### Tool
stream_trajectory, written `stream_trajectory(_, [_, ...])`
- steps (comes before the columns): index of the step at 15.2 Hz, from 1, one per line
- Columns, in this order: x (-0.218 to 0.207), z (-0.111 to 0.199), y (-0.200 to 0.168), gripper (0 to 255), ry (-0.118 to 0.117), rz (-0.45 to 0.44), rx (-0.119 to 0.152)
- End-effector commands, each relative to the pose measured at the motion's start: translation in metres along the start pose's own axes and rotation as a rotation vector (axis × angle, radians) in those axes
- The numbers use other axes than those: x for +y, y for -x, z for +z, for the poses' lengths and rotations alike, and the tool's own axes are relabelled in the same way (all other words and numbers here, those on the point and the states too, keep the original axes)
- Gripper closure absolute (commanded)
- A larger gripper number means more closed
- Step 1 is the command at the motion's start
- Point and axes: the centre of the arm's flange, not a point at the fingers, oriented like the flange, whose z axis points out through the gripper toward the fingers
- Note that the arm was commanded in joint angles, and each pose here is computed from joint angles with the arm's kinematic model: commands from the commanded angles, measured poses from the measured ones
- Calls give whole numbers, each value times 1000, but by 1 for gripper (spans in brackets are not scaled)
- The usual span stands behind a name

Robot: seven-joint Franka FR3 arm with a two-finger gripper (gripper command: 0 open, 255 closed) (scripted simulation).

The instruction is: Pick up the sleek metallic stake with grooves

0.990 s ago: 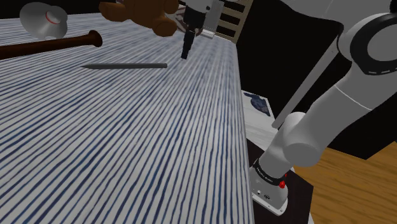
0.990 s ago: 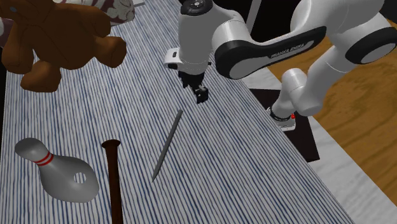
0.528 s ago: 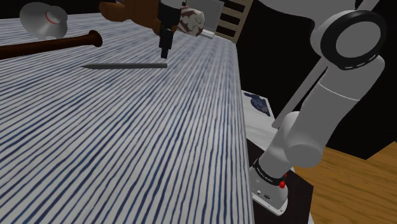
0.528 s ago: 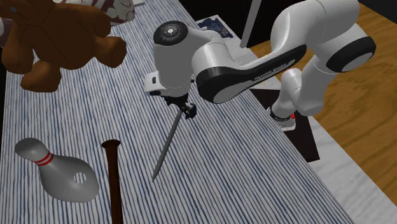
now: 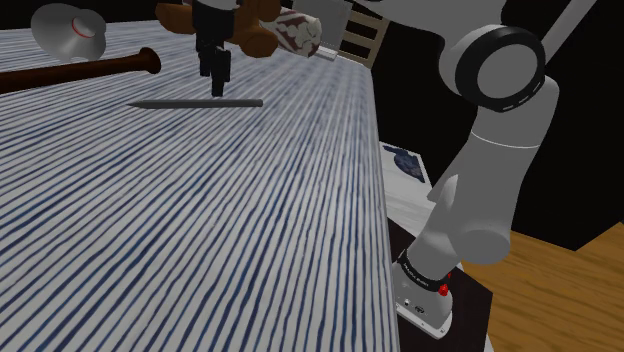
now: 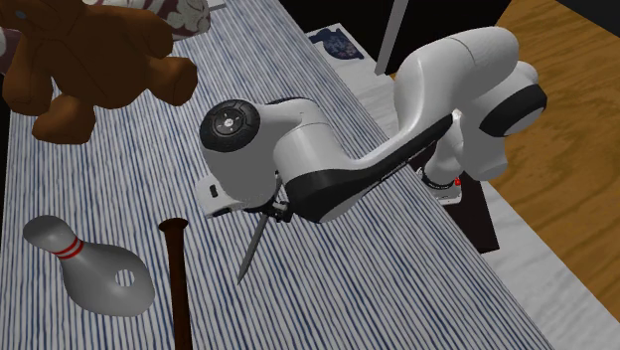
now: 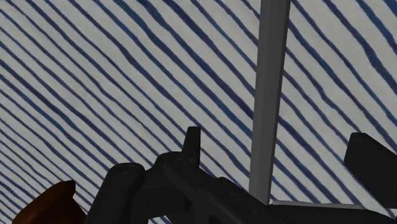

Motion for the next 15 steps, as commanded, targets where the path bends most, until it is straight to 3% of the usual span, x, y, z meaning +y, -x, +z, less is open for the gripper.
stream_trajectory(1, [-3, 5, -12, 0, 2, -34, -1])
stream_trajectory(9, [-6, 40, -12, 0, 2, -34, -1])
stream_trajectory(10, [-6, 39, -12, 255, 2, -34, -1])
stream_trajectory(15, [-6, 39, -12, 255, 2, -34, -1])
